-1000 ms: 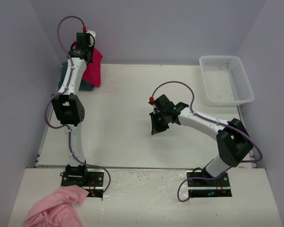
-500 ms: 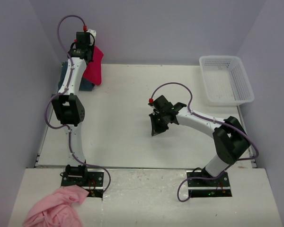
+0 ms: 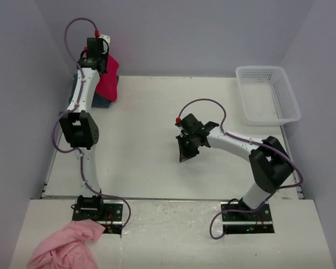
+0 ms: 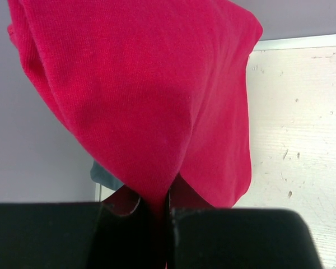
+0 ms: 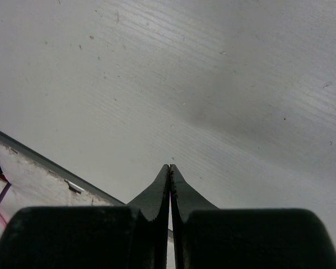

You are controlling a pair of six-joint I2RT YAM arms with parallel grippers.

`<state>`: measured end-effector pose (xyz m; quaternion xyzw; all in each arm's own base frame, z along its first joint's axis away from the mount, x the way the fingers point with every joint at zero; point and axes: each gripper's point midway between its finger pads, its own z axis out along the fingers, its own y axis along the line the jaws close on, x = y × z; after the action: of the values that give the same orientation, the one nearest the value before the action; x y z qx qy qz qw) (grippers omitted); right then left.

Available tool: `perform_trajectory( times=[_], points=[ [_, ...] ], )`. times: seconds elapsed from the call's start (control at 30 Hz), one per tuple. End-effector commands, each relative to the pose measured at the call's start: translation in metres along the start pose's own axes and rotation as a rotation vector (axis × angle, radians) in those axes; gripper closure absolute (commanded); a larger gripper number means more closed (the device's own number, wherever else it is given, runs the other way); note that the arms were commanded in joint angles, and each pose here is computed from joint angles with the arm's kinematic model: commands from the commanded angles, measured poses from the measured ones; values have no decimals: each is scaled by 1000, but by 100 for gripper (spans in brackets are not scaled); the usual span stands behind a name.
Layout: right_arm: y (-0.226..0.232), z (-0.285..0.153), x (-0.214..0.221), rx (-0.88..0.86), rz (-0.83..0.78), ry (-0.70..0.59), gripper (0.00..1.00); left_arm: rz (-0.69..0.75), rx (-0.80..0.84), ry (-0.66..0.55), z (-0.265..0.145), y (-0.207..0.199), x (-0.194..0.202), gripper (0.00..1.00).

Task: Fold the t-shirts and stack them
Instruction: Put the neatly folded tshirt into the corner of the board with the left arm

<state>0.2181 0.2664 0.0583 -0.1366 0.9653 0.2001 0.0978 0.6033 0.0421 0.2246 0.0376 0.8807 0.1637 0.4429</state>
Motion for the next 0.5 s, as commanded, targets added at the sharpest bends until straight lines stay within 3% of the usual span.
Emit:
perform_trajectory(
  times=[0.0,0.37,0.47],
  points=[
    [8,-3,-11,-12,-6,-32,100,-15,-62,-122,-39,31,-42,100],
    [7,-3,-11,-8,-8,-31,100,-11,-93,-63,-15,34,-19,100],
    [6,0,-9,-6,-8,-20,100,-22,-136,-35,2,52,-4,100]
  ],
)
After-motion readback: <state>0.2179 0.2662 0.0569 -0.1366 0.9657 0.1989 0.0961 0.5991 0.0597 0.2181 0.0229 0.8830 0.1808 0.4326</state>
